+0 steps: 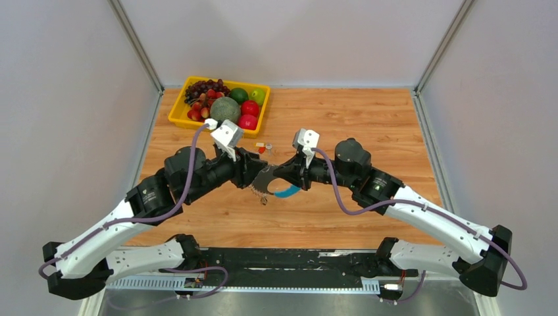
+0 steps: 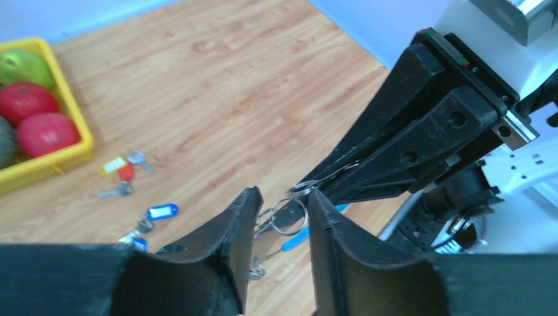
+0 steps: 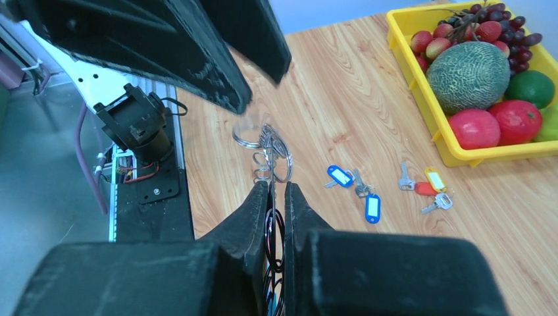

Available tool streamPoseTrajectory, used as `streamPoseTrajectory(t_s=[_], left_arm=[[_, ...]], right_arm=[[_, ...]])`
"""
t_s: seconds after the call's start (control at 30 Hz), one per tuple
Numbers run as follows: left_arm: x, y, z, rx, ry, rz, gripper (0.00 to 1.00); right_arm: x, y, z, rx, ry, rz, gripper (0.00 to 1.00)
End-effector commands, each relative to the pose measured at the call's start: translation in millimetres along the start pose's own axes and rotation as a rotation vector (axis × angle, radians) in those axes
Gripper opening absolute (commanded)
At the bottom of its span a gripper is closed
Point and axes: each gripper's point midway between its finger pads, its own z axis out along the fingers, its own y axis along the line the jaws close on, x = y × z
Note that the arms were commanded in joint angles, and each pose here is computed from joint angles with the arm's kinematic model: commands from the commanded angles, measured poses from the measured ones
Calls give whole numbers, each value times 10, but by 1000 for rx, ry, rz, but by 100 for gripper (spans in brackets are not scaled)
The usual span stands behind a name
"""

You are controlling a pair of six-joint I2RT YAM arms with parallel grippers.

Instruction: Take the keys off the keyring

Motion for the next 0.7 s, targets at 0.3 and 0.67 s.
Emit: streamPoseTrajectory(t_s=[0.3,0.67], left_arm=[[-259,213,-247,-101,-142,-61,97],[-138,357,-363,-155,-148,-78,100]], right_arm=[[-401,-135,-270,134,-116,-19,0],[-472,-246,-451,232,-135,-14,0]])
